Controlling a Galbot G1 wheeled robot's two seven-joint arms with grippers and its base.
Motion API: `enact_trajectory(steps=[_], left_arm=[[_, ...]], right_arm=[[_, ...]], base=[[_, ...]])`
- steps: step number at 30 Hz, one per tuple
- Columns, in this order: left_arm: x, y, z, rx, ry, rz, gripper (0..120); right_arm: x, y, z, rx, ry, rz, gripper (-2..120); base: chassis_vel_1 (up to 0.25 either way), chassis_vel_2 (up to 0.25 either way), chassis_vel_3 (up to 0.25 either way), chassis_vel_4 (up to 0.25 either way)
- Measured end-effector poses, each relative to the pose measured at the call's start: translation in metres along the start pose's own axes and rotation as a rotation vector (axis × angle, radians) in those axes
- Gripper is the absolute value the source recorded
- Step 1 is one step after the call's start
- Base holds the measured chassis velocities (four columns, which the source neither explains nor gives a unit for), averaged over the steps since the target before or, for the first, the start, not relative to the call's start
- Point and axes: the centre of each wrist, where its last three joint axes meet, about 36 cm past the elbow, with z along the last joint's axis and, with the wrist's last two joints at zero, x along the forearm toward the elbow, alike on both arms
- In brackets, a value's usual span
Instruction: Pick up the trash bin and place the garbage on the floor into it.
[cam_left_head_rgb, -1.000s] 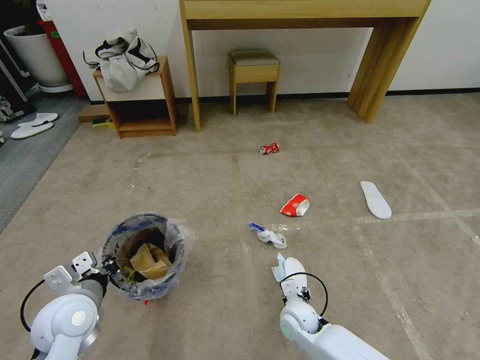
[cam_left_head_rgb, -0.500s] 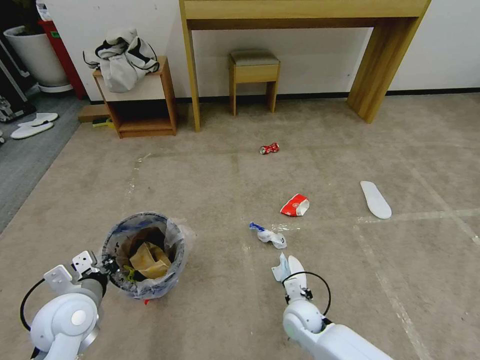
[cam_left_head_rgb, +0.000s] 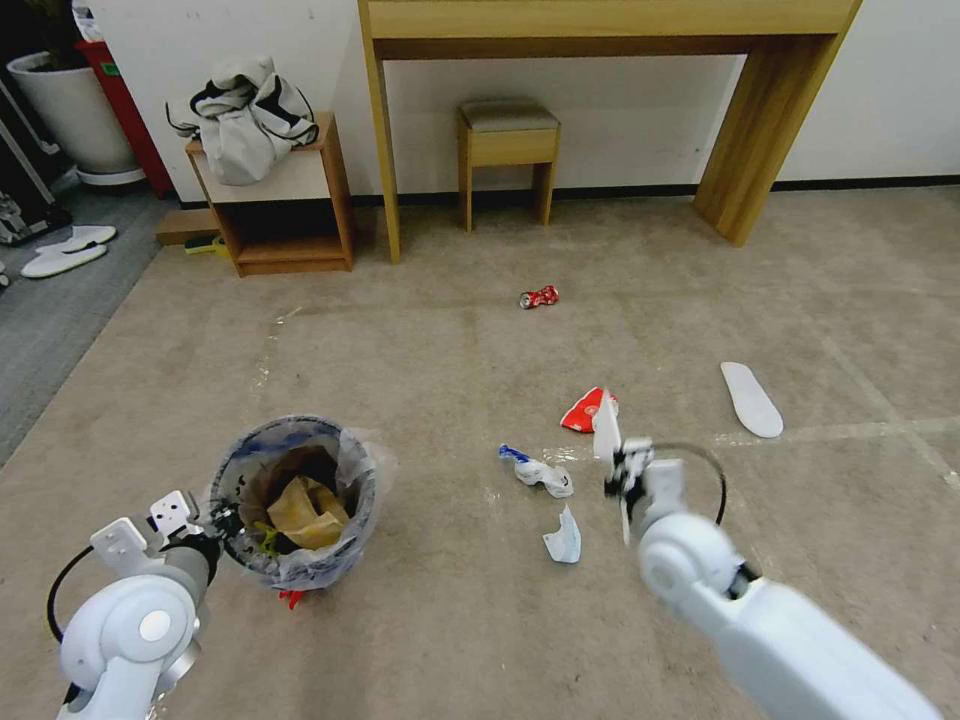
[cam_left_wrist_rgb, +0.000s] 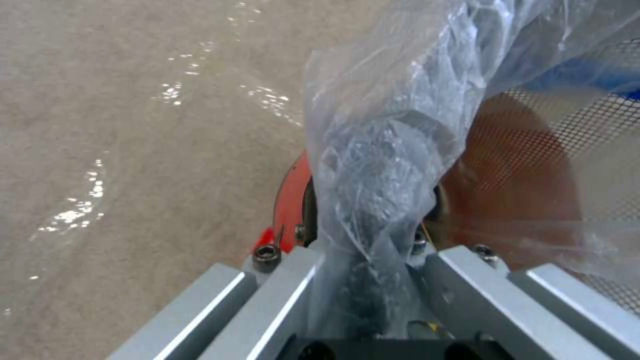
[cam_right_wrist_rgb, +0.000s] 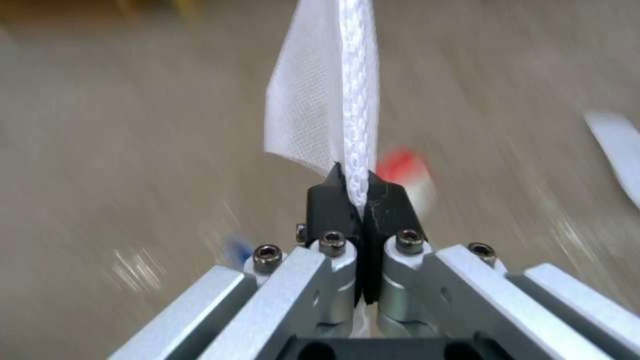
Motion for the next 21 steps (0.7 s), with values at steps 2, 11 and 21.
enact_trajectory(steps=[2, 11, 21], left_arm=[[0.002, -0.004, -0.001, -0.004, 0.008, 0.018, 0], [0.016, -0.022, -0.006, -0.025, 0.055, 0.088, 0], [0.025, -0.025, -0.013, -0.047, 0.074, 0.113, 0]], right_arm=[[0.010, -0.002, -0.018, -0.041, -0.102, -0.073, 0], [0.044, 0.013, -0.071, -0.150, -0.462, -0.474, 0], [0.018, 0.086, -0.095, -0.256, -0.604, -0.916, 0]], base=[[0.000, 0.000, 0.000, 0.000], [0.000, 0.000, 0.000, 0.000], [0.000, 0.000, 0.000, 0.000]])
